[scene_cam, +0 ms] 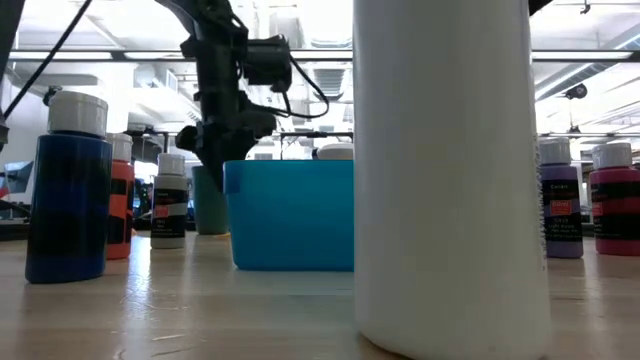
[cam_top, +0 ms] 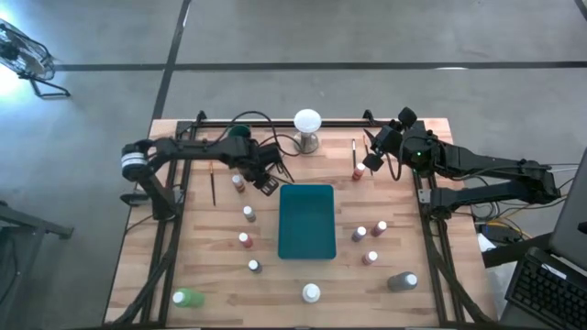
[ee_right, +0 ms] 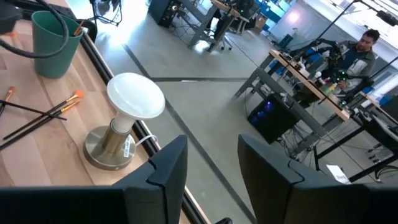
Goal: Pick & Place Paint Supplies
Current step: Put the yellow paint brush into the green cup
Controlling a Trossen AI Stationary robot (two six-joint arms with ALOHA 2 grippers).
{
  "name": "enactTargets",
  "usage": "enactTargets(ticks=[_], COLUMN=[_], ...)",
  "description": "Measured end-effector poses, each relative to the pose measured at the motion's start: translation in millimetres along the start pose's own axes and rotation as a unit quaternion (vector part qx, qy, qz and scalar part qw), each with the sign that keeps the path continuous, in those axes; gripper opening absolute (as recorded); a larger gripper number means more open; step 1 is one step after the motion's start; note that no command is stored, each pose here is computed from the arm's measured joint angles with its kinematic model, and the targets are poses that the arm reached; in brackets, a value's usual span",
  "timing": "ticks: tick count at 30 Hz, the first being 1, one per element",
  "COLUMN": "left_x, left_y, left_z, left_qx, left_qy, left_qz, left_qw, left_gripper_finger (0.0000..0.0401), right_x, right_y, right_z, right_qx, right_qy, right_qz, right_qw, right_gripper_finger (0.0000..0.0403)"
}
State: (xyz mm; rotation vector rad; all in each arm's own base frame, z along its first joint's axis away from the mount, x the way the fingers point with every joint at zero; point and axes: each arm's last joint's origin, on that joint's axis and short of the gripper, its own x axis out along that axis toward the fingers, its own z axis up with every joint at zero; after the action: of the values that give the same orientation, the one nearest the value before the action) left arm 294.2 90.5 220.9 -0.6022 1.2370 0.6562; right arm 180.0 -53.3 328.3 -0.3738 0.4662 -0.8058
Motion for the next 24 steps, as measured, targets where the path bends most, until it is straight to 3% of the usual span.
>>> enactTargets(ticks=[9,24], left_x=[11.6,30.4], left_y=[8.7,10.3], left_z=[3.8,6.7], left_qx=[0.000,0.024], left_qy=[-0.009,0.002], left_qz=[-0.029,-0.010], left_qw=[1.000,1.000], left_gripper_finger=[0.0122,0.0122], right_x=[0.0,0.0], right_y=[0.0,0.0], right_z=[0.2,0.2], right_qx=[0.000,0.003], right_qy=[-0.001,-0.001], right_qz=[0.000,0.000], right_qw=[1.000,1.000], right_gripper_finger=[0.0163,0.0192])
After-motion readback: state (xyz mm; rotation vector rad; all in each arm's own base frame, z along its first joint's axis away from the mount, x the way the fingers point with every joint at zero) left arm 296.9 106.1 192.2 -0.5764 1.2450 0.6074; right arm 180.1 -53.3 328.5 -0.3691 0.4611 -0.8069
